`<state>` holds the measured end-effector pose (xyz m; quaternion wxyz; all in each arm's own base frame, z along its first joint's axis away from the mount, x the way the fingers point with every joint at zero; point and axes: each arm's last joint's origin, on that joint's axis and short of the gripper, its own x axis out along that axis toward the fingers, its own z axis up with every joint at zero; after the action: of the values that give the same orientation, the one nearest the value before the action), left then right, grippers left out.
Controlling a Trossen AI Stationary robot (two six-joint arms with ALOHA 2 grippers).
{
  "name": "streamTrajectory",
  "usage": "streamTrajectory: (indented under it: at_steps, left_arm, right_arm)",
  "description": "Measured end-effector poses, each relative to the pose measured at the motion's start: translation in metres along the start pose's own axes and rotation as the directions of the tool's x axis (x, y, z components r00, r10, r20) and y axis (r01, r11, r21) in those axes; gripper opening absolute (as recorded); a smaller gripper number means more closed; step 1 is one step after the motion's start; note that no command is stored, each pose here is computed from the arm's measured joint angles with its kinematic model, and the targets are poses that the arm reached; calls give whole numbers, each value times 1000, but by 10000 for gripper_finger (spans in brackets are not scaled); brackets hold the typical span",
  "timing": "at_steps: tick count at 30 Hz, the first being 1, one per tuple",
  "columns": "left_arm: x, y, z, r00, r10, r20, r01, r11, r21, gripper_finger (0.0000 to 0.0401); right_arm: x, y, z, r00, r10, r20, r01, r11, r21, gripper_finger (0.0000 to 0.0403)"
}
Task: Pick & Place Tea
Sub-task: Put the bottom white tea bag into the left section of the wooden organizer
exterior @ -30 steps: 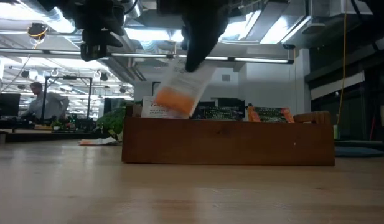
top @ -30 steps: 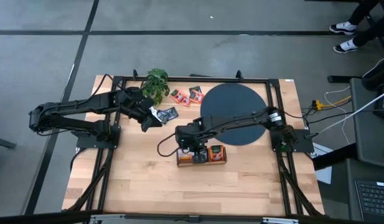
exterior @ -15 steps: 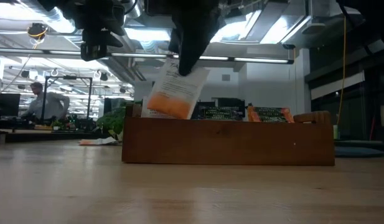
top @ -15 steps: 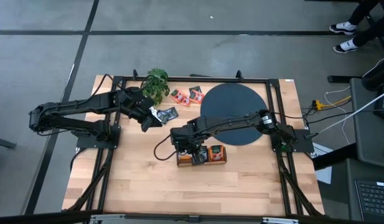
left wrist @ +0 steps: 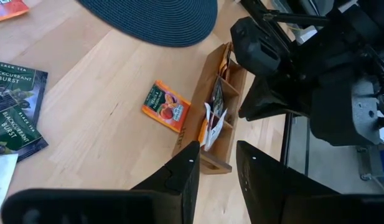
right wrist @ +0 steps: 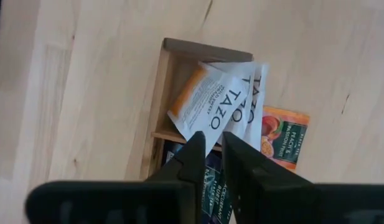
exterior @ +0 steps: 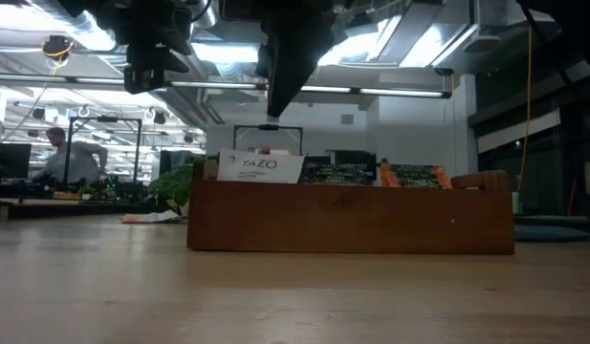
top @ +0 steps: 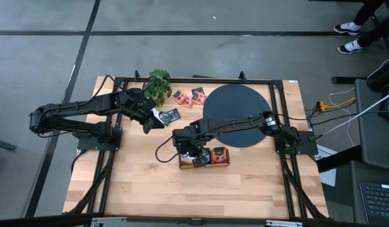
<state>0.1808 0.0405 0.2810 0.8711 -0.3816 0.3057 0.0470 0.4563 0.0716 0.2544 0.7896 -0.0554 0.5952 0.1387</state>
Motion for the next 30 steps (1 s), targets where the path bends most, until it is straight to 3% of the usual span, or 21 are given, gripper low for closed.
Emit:
streamTrajectory:
  at_steps: [3,9,18,26,30]
  left_arm:
    - [0,0,0,1000,0,0,0,1000,0,100]
    - [0,0,0,1000,0,1,0,999,34,100]
    - [1,0,-2,997,71,28,-74,992,105,100]
    - [4,-1,-5,994,111,24,-113,984,135,101]
    - [9,-1,-6,994,112,-1,-111,986,121,102]
  right_arm:
    - [0,-1,0,1000,-1,0,1,1000,11,59]
    - [-10,-2,-5,1000,11,-18,-9,990,139,60]
    - [-48,-3,-12,991,-2,133,-17,990,141,61]
    - [-64,-21,-48,951,-32,306,-53,963,265,61]
    - [-57,-23,-69,942,-36,334,-101,918,383,61]
